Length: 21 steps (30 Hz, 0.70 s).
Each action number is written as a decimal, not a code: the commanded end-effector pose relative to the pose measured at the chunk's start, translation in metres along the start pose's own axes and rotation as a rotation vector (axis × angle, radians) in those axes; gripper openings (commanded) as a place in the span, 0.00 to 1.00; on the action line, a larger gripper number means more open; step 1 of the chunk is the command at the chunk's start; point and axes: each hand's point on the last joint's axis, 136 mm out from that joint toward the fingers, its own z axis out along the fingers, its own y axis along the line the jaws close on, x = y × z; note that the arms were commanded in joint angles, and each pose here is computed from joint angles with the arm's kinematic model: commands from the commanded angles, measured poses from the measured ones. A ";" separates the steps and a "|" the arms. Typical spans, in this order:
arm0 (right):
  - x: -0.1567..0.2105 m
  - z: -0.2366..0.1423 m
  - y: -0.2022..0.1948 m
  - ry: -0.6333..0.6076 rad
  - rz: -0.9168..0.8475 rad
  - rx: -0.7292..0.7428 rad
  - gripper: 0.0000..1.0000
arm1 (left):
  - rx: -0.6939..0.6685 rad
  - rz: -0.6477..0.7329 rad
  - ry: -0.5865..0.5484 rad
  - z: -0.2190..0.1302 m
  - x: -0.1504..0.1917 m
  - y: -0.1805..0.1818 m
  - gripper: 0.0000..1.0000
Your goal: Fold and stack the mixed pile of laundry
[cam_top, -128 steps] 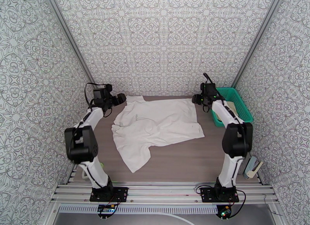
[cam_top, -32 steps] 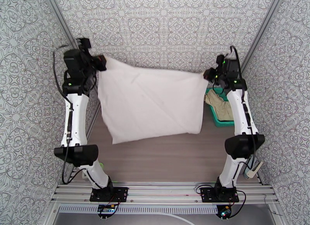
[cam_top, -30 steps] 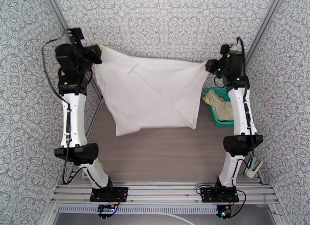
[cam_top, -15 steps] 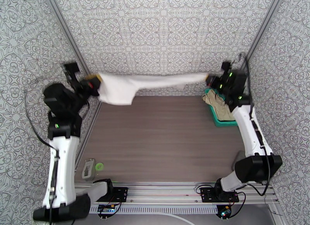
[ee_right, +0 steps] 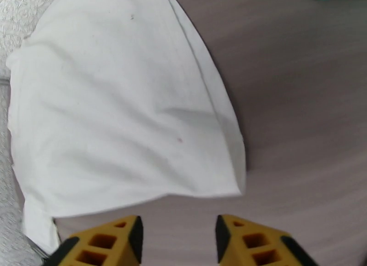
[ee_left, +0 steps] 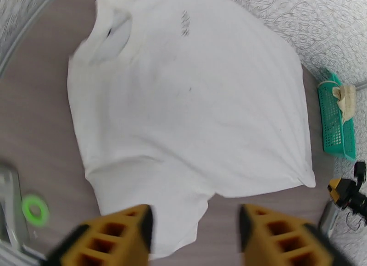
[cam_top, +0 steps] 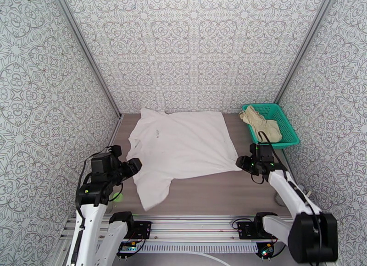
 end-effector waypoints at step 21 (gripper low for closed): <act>-0.019 0.111 0.031 0.203 -0.058 0.129 0.45 | 0.007 0.045 0.235 0.182 0.020 -0.043 0.50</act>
